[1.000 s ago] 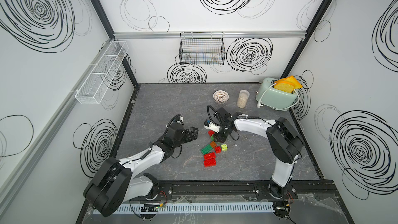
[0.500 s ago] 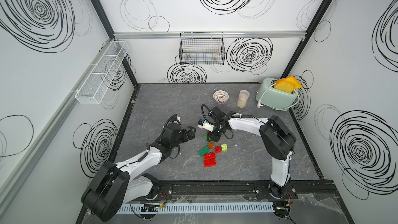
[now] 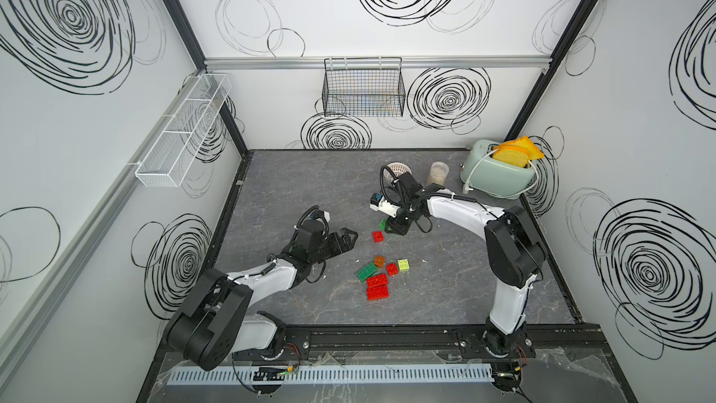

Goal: Assemble a heart with lego
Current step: Assemble the lego brick with the lego brick.

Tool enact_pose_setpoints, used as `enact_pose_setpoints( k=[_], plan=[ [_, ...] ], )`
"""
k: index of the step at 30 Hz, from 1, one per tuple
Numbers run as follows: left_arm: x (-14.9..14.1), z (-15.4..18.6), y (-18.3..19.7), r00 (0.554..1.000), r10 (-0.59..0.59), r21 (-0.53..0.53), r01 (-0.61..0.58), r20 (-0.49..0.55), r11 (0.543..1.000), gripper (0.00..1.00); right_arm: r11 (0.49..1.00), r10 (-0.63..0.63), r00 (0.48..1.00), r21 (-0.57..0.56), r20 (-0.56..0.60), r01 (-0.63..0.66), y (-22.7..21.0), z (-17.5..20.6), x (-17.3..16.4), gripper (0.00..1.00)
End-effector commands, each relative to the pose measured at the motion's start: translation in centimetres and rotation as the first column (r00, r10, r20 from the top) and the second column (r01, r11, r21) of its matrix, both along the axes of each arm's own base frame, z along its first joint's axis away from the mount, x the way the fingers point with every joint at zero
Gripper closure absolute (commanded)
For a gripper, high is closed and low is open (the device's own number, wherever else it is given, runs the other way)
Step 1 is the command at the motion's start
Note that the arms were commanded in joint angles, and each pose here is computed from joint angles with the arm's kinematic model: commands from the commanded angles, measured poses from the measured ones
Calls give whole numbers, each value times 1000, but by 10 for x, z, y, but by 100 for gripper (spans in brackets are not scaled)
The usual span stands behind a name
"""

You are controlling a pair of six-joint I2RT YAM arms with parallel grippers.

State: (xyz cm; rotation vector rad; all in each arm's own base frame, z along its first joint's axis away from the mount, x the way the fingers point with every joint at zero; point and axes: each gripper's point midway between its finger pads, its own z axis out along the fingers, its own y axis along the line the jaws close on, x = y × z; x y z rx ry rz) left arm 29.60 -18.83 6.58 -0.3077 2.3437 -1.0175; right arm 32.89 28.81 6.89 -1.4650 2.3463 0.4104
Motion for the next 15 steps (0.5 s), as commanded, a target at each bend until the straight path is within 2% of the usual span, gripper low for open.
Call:
enact_pose_setpoints(
  k=[1, 7, 15],
  plan=[
    [9, 26, -22, 996, -67, -142, 75, 57, 987, 3, 996, 87, 996, -28, 0, -86, -1, -3, -1, 77],
    [10, 26, -33, 994, -98, -221, 105, 43, 970, 3, 979, 192, 981, -78, 13, -190, -1, -13, -2, 76],
    [16, 29, -46, 992, -126, -306, 129, 31, 943, 3, 949, 317, 947, -24, 60, -316, 15, -2, -9, 76]
  ],
)
